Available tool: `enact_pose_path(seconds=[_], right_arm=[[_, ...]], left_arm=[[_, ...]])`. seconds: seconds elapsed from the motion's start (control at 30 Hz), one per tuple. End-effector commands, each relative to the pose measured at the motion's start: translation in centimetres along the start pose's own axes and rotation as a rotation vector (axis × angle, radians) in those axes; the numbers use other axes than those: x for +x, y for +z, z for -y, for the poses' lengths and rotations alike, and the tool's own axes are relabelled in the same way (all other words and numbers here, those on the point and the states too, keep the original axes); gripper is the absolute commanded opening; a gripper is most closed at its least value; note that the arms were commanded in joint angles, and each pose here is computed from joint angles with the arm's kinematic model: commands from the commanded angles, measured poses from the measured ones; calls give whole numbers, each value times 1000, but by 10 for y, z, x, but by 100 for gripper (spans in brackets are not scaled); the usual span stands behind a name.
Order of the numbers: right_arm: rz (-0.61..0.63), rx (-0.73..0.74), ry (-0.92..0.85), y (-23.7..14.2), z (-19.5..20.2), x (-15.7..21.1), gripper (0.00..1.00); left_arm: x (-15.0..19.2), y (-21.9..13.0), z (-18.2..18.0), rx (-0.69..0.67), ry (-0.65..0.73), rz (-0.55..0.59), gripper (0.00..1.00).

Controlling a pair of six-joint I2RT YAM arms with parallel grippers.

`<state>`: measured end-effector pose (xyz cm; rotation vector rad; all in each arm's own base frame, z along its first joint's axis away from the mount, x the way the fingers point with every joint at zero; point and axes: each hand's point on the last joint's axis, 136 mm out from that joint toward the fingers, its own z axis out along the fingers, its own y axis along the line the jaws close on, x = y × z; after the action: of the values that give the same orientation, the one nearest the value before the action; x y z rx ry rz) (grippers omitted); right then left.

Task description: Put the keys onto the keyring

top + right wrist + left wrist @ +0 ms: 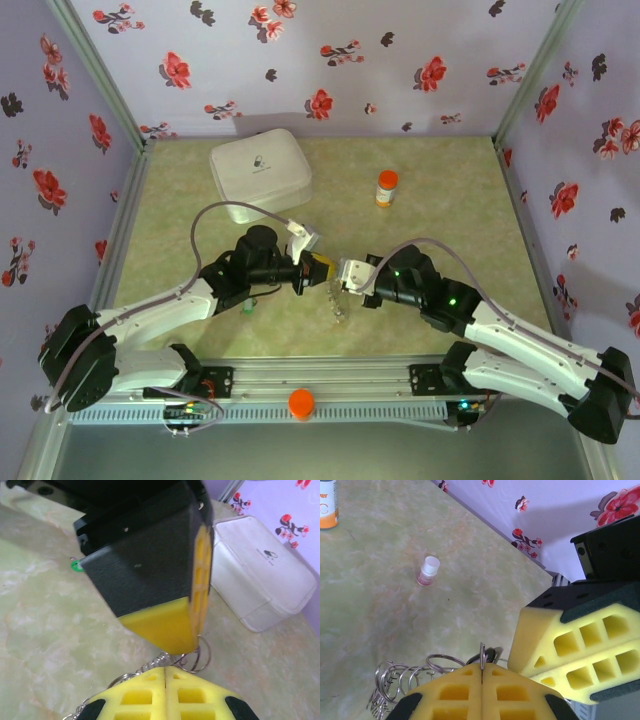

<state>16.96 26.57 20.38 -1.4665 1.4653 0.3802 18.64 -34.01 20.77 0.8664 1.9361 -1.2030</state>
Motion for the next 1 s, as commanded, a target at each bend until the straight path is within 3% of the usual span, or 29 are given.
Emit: enact_pose_path(seconds=[0.0, 0.2, 0.4, 0.53, 0.73, 0.97], right_arm=[[18, -29, 52, -8, -3, -10, 0], [-24, 155, 201, -23, 24, 1, 0], [-112, 361, 789, -31, 42, 41, 0], [-284, 384, 1094, -16, 20, 81, 0], [-503, 322, 1208, 4, -2, 114, 0], [-624, 268, 1310, 20, -4, 147, 0]], left_arm=[[-23, -3, 5, -15, 82, 54, 0], [-20, -3, -2, -56, 113, 51, 0], [-15, -4, -8, -84, 124, 49, 0], [-14, -3, -11, -97, 123, 54, 0], [-13, -3, -15, -116, 131, 50, 0], [-11, -3, -17, -125, 131, 37, 0]])
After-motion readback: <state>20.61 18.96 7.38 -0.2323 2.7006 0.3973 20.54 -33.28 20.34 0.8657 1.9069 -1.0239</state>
